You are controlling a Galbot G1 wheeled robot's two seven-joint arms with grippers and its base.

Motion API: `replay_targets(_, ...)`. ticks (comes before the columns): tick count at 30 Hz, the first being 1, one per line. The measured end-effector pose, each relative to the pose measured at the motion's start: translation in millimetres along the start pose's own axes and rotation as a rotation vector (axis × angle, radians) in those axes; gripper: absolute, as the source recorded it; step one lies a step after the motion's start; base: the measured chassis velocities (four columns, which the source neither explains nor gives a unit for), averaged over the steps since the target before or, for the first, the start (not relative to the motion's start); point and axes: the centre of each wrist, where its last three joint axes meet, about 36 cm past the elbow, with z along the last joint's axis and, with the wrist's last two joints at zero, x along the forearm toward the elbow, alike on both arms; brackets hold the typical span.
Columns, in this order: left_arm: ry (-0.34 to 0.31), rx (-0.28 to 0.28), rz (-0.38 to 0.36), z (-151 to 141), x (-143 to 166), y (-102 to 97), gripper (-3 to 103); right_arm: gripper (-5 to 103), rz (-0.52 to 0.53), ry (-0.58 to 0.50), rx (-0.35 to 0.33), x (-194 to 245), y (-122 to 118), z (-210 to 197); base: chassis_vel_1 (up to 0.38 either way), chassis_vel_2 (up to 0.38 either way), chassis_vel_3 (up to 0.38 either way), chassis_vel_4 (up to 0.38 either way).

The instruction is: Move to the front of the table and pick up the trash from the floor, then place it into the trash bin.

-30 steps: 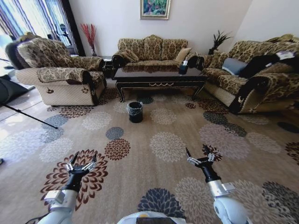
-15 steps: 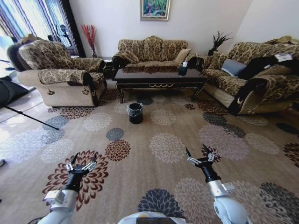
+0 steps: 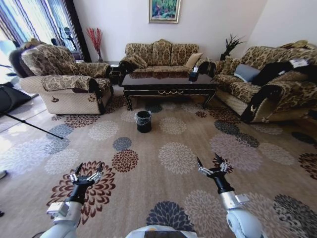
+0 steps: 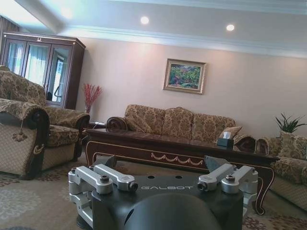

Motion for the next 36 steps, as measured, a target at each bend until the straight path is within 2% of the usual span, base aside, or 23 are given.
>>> replay_targets(36, 0.000, 0.000, 0.000, 0.0, 0.0, 0.0, 100, 100, 0.000, 0.000, 0.000, 0.0, 0.0, 0.0, 0.000, 0.000, 0.000, 0.000)
